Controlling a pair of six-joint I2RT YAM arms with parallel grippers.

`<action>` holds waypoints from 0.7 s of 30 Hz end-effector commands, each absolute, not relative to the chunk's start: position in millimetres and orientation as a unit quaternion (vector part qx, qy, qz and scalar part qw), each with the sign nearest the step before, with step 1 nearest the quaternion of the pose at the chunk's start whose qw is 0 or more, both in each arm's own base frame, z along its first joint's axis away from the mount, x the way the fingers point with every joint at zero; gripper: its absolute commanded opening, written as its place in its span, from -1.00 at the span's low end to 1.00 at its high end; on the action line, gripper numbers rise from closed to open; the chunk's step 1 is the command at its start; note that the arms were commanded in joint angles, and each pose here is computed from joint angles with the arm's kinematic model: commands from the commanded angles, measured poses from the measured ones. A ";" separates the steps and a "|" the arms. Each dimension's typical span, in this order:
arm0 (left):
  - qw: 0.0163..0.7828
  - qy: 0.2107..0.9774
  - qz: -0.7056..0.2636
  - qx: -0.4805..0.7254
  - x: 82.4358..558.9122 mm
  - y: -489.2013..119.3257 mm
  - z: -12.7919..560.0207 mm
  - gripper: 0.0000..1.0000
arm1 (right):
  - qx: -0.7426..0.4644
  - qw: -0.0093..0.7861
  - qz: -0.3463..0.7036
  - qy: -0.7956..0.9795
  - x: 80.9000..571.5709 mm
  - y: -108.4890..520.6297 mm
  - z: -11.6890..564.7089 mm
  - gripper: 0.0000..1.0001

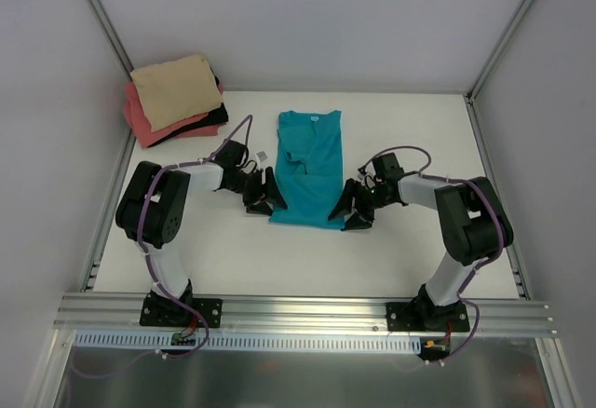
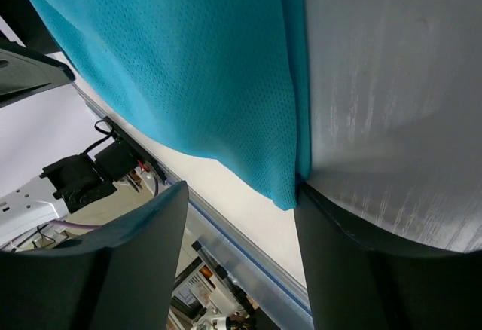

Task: Fold and stack the t-shirts
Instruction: Grab one side of the 2/3 rectangular tshirt with both arms

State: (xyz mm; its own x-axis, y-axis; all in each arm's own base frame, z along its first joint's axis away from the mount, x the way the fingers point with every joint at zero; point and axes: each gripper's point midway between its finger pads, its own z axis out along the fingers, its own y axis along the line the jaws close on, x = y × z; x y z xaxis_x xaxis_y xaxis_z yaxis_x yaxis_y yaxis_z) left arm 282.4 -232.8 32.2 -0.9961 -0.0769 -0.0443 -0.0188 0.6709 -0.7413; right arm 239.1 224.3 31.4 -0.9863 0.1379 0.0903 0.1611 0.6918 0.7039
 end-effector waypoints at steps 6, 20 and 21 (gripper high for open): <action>0.003 0.919 -0.393 -0.022 262.8 -244.0 9.9 0.06 | -0.075 -0.005 -0.360 -0.930 251.8 222.3 21.3 0.21; -0.012 0.922 -0.386 -0.012 251.3 -244.6 13.3 -1.00 | -0.076 0.006 -0.359 -0.930 244.3 220.7 20.1 -1.00; -0.016 0.924 -0.383 -0.011 249.4 -244.0 15.0 -1.00 | -0.074 0.004 -0.361 -0.930 242.7 220.3 23.6 -0.99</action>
